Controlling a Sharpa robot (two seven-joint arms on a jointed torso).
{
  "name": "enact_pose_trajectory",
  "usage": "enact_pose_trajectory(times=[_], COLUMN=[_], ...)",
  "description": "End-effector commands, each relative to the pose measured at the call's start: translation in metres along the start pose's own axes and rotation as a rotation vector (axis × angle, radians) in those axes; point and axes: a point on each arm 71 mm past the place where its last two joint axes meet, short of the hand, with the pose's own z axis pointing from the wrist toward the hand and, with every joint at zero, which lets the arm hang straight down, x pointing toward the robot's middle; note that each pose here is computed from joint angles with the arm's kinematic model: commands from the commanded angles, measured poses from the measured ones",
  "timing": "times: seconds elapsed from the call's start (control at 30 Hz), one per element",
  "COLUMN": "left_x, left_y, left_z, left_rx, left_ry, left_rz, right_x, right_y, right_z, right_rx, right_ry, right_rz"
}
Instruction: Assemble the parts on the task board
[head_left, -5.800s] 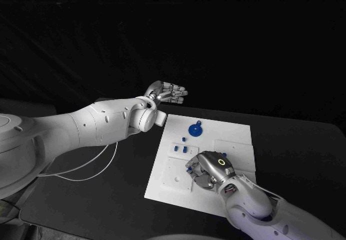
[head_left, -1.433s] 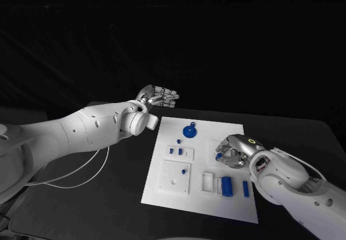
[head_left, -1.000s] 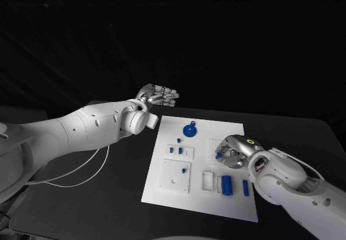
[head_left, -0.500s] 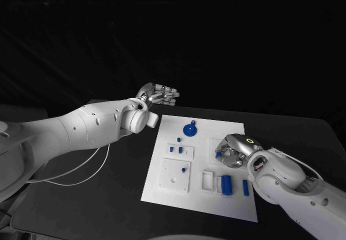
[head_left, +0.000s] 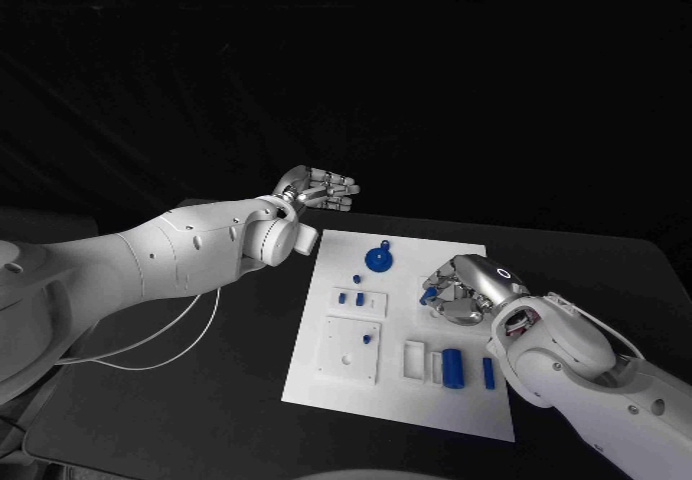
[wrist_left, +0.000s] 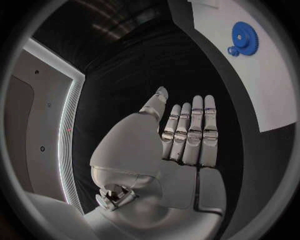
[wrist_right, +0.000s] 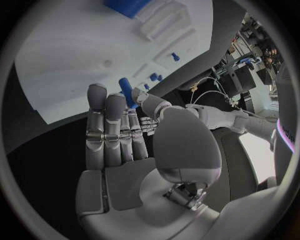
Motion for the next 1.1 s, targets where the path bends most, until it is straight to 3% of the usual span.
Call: enact_pose_trajectory(times=[0.03, 0.33, 0.9, 1.1], left_x=[0.0023, 0.004, 0.0146, 0.0183], left_y=[-0.001, -0.0009, -0.002, -0.0022], left_z=[0.0008, 0.0025, 0.0064, 0.0071], left_rx=[0.006, 0.005, 0.006, 0.006], left_ry=[0.015, 0.015, 0.031, 0.038], left_rz=[-0.003, -0.003, -0.006, -0.008], right_x=[-0.006, -0.002, 0.057, 0.069], right_y=[0.006, 0.024, 0.083, 0.099], right_z=[-0.001, 0.0, -0.009, -0.01], right_rx=[-0.008, -0.055, -0.245, -0.289], right_ry=[-0.035, -0.011, 0.056, 0.061], right_rz=[0.099, 0.171, 0.068, 0.057])
